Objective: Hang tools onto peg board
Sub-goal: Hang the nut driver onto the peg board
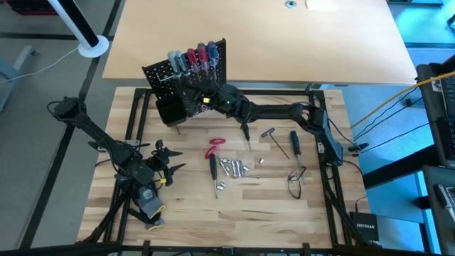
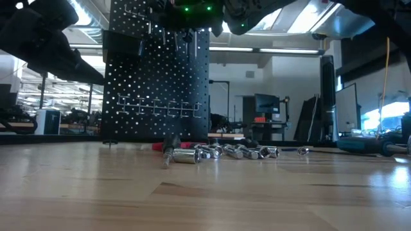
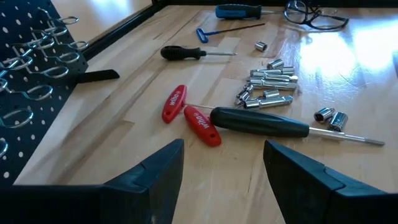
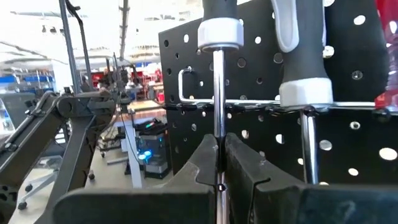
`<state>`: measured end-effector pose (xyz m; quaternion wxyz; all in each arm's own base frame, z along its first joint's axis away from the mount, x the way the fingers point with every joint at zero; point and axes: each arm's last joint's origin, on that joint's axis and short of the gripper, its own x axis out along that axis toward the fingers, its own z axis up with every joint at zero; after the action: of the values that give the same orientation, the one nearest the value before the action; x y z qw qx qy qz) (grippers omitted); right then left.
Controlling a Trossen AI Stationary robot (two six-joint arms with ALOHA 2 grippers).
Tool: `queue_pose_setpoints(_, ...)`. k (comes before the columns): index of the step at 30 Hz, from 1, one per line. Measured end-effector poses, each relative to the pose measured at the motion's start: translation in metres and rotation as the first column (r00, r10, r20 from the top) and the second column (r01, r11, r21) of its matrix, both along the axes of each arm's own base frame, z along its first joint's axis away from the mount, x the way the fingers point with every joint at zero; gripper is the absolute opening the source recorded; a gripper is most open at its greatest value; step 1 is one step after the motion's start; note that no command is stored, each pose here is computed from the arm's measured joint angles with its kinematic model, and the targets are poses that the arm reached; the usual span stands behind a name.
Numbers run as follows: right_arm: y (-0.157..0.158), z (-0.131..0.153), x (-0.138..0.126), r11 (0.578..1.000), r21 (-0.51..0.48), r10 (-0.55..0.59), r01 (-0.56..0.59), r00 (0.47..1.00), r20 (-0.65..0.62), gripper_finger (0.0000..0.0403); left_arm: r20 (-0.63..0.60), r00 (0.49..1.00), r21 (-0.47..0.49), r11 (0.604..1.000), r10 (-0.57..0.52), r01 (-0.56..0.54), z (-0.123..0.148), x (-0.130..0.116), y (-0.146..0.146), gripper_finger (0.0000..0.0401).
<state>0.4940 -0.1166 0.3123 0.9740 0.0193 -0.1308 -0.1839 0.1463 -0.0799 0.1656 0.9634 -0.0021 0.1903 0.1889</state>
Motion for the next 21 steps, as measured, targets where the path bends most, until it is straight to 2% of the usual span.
queue_pose_setpoints(3, 0.003, -0.008, 0.004, 0.999, -0.005, 0.031, -0.031, 0.999, -0.018, 0.0017, 0.007, 1.000, -0.016, 1.000, 0.007, -0.007, 0.000, 0.000, 0.000, 0.0210)
queue_pose_setpoints(10, 0.000, -0.010, 0.005, 1.000, 0.005, -0.024, 0.024, 1.000, 0.007, 0.0017, 0.023, 1.000, -0.051, 0.999, 0.019, -0.018, 0.000, 0.000, 0.000, 0.0210)
queue_pose_setpoints(21, -0.007, -0.020, 0.007, 0.999, 0.013, -0.051, 0.051, 0.998, -0.034, 0.0017, 0.025, 0.999, -0.056, 0.998, 0.022, -0.020, 0.000, 0.000, 0.000, 0.0210)
